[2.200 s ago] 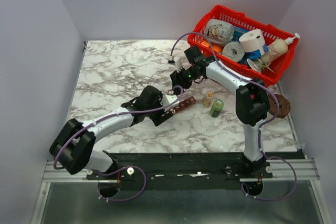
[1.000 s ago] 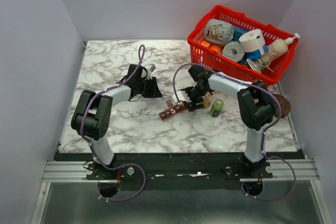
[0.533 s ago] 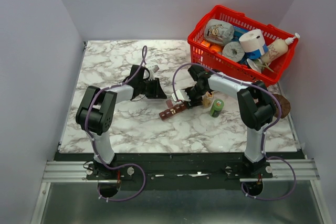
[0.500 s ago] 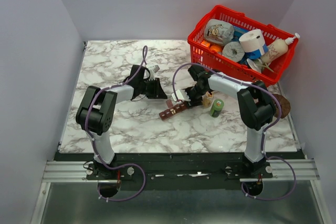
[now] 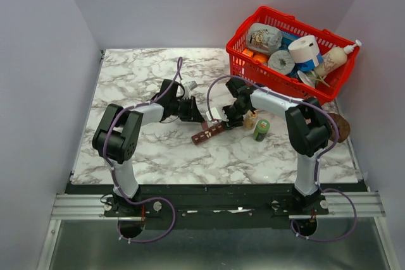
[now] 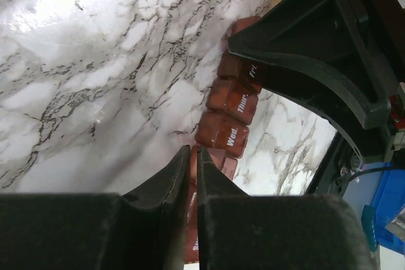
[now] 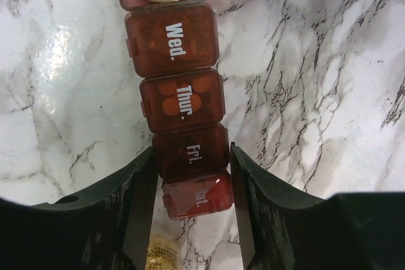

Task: Sort the pills into containers

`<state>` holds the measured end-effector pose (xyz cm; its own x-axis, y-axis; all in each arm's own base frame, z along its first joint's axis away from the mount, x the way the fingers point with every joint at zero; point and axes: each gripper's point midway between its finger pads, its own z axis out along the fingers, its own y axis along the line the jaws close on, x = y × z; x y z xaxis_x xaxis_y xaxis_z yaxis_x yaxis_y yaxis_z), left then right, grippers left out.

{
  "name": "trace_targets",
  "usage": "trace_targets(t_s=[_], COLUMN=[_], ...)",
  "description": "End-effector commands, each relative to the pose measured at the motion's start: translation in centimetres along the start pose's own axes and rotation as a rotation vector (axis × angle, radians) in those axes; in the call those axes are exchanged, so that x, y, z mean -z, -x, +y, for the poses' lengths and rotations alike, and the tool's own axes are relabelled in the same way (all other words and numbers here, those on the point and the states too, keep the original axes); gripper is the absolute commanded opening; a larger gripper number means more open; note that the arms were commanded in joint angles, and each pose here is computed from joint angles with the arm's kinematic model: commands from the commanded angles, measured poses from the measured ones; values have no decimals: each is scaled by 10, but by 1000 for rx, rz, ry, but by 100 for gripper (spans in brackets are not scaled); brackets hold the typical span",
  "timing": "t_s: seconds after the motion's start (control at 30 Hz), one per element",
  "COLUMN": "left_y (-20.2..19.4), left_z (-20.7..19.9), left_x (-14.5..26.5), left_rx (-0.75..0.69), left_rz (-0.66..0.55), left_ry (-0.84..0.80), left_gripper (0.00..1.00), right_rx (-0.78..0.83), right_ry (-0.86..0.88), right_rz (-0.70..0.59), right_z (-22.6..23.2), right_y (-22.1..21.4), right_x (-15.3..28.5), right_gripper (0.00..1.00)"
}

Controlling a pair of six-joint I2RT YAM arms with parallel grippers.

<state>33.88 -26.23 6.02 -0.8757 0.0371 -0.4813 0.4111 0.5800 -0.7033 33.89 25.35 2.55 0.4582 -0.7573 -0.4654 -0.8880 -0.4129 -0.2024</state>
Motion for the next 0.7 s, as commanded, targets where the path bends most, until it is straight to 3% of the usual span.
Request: trace_targets(t_s=[0.0, 0.67], left_y=[-8, -44], left_z=[-23, -20], left_x=[7, -2], left_rx=[-34, -40], left_rz=[24, 129], left_ry=[-70, 15], left_gripper=[16, 15], right_rx=[-15, -35], right_ry=[-12, -12], right_rz=[15, 31], right_z=[-8, -9], right_y=[1, 0], right_x=[-7, -9], right_gripper=[54, 50])
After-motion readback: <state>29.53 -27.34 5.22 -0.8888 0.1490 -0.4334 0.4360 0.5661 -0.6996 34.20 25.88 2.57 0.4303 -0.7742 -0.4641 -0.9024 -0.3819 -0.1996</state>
